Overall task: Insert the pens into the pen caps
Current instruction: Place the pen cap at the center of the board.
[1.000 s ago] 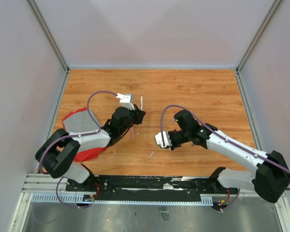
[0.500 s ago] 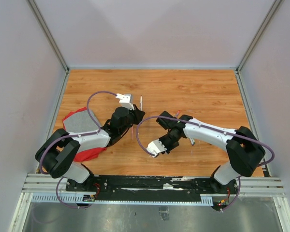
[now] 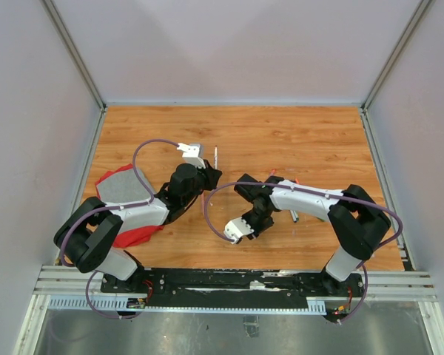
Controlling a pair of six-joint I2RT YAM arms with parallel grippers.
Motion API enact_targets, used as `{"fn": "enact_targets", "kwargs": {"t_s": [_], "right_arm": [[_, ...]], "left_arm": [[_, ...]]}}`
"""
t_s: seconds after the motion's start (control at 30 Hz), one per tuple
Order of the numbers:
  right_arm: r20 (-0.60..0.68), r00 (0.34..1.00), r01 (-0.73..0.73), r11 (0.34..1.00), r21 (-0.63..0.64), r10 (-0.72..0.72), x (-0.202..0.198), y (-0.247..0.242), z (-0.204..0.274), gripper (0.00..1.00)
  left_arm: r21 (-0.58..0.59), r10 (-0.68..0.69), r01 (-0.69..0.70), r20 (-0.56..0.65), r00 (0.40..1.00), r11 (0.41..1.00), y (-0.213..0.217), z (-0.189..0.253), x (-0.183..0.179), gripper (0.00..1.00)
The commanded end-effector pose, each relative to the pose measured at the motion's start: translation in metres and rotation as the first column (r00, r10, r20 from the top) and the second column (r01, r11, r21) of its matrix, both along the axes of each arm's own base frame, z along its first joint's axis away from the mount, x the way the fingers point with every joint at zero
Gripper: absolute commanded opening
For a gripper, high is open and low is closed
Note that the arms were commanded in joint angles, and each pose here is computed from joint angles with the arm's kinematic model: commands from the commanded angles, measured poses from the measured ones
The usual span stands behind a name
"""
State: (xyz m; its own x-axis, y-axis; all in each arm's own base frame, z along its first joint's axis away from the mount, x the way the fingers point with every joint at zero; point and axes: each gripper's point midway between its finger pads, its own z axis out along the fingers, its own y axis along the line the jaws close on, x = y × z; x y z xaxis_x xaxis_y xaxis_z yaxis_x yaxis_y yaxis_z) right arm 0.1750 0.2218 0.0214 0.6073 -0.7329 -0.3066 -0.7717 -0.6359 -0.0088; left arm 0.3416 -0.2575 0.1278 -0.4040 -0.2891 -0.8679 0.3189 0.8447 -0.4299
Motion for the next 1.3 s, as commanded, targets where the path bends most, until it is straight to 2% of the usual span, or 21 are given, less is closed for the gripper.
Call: {"fn": "enact_targets", "kwargs": {"t_s": [0.0, 0.23, 0.37, 0.5, 0.57, 0.63, 0.73, 0.9, 1.03, 1.17, 1.27], "right_arm": [[-0.014, 1.0, -0.008, 1.0, -0.004, 0.008, -0.004, 0.003, 0.006, 0.28], [0.014, 1.0, 0.016, 0.998, 0.062, -0.016, -0.002, 0.01, 0.019, 0.42], [0.045, 0.998, 0.044, 0.991, 0.124, -0.05, -0.002, 0.013, 0.032, 0.42], [0.085, 0.985, 0.124, 0.957, 0.261, -0.151, -0.002, 0.02, 0.05, 0.43], [0.101, 0.966, 0.187, 0.91, 0.369, -0.239, 0.003, 0.028, 0.062, 0.46], [0.068, 0.937, 0.269, 0.833, 0.483, -0.342, 0.005, 0.037, 0.076, 0.52], [0.007, 0.905, 0.32, 0.692, 0.648, -0.425, 0.007, 0.051, 0.102, 0.56], [-0.175, 0.778, 0.493, 0.414, 0.765, -0.603, 0.019, 0.051, 0.134, 0.61], [-0.333, 0.633, 0.618, 0.198, 0.761, -0.698, 0.03, 0.044, 0.149, 0.68], [-0.478, 0.429, 0.744, 0.0, 0.668, -0.766, 0.041, 0.033, 0.153, 0.75], [-0.556, 0.294, 0.807, -0.11, 0.581, -0.778, 0.045, 0.028, 0.152, 0.8]], "left_arm": [[-0.026, 0.008, -0.007, 0.031, 0.999, 1.0, 0.003, 0.011, 0.002, 0.0], [-0.03, 0.003, -0.002, 0.03, 1.0, 1.0, 0.002, 0.012, 0.002, 0.0], [-0.03, 0.009, -0.008, 0.031, 0.999, 1.0, 0.003, 0.012, 0.002, 0.01], [-0.03, 0.012, -0.011, 0.031, 0.999, 0.999, 0.003, 0.013, 0.002, 0.01], [-0.031, 0.012, -0.011, 0.031, 0.999, 0.999, 0.003, 0.013, 0.002, 0.01], [-0.032, 0.011, -0.01, 0.028, 1.0, 0.999, 0.003, 0.012, 0.002, 0.0], [-0.034, 0.009, -0.008, 0.029, 1.0, 0.999, 0.002, 0.012, 0.002, 0.01], [-0.035, 0.008, -0.007, 0.028, 1.0, 0.999, 0.002, 0.013, 0.002, 0.01], [-0.036, 0.007, -0.006, 0.026, 1.0, 0.999, 0.002, 0.012, 0.002, 0.0], [-0.037, 0.011, -0.01, 0.025, 1.0, 0.999, 0.003, 0.012, 0.002, 0.0], [-0.039, 0.011, -0.01, 0.025, 1.0, 0.999, 0.003, 0.012, 0.002, 0.01]]}}
